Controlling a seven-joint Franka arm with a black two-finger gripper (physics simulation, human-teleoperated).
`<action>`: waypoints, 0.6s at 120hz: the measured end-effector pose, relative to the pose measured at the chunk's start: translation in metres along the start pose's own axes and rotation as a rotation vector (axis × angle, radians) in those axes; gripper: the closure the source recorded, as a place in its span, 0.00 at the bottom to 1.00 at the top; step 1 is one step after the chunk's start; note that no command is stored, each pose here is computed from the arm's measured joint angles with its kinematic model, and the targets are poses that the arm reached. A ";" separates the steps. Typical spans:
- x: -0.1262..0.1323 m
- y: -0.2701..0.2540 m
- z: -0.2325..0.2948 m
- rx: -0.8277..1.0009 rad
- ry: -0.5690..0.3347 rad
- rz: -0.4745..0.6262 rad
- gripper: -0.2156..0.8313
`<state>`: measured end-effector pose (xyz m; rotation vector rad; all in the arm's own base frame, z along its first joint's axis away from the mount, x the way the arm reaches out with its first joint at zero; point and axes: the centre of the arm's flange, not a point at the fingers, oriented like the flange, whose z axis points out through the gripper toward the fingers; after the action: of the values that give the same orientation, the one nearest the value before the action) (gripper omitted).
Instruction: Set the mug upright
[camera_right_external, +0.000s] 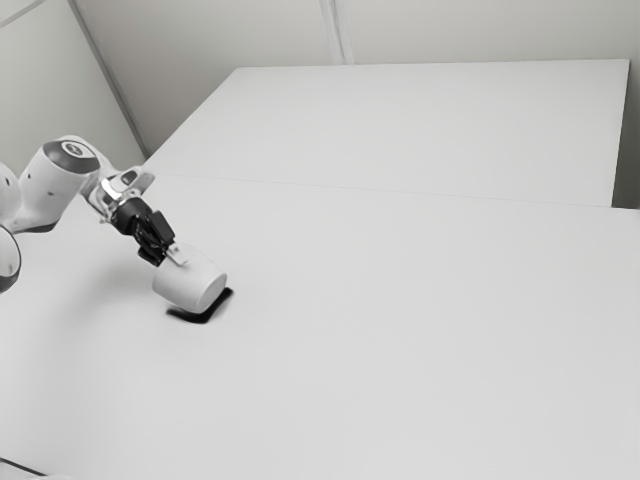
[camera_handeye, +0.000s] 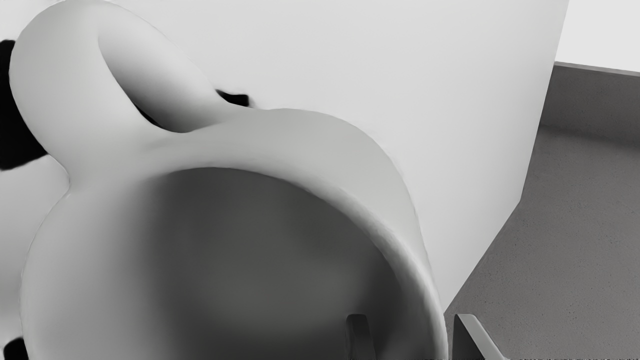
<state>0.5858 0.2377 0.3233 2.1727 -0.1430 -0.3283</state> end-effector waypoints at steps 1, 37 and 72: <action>0.000 0.000 0.000 0.000 -0.001 0.000 0.75; 0.004 0.018 0.001 0.027 -0.008 0.022 0.93; -0.021 0.124 0.021 0.295 -0.017 0.072 0.96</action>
<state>0.5622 0.1541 0.4162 2.4495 -0.2942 -0.2991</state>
